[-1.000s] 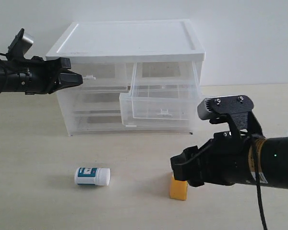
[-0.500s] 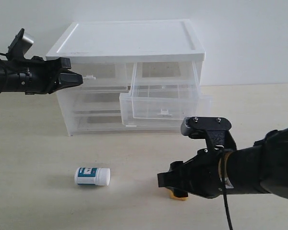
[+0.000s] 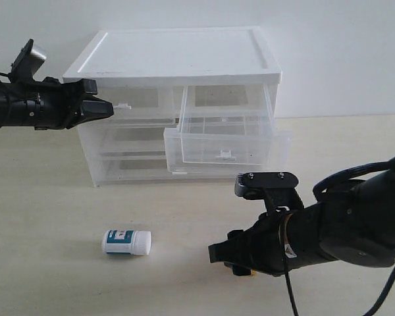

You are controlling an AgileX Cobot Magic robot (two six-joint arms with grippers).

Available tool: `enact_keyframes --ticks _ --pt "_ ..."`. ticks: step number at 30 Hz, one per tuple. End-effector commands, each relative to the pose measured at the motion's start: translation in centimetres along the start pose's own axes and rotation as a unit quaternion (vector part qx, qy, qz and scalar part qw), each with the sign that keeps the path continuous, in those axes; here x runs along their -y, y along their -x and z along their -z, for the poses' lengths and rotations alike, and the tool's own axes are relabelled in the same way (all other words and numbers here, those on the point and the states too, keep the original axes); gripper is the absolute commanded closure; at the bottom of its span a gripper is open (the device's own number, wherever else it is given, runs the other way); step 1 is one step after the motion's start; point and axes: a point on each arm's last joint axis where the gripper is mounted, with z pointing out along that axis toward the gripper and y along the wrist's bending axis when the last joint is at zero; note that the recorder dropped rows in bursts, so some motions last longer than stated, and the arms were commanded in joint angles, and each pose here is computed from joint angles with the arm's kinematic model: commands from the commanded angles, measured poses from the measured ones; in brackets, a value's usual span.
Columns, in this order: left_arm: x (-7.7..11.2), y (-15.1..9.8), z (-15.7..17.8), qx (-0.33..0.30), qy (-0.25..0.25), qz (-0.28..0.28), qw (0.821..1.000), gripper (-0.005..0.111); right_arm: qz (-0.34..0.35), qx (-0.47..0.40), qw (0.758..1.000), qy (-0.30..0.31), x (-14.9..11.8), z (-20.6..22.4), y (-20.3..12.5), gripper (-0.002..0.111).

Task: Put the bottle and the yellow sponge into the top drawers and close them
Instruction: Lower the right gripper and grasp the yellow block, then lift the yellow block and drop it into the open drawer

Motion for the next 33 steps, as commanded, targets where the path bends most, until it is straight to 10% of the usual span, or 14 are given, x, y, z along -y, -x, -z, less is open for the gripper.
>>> enact_keyframes --ticks 1,10,33 --pt "-0.4 0.8 0.1 0.021 0.019 0.011 1.0 0.103 0.02 -0.007 1.0 -0.02 0.2 -0.1 0.3 0.071" --pt "-0.4 0.7 0.1 0.017 0.019 0.006 1.0 0.103 0.059 -0.019 0.997 -0.036 0.5 -0.1 0.1 0.108" --pt "-0.4 0.7 0.1 0.017 0.02 0.006 1.0 0.103 0.109 0.102 0.987 0.066 -3.1 11.3 -2.2 0.108"
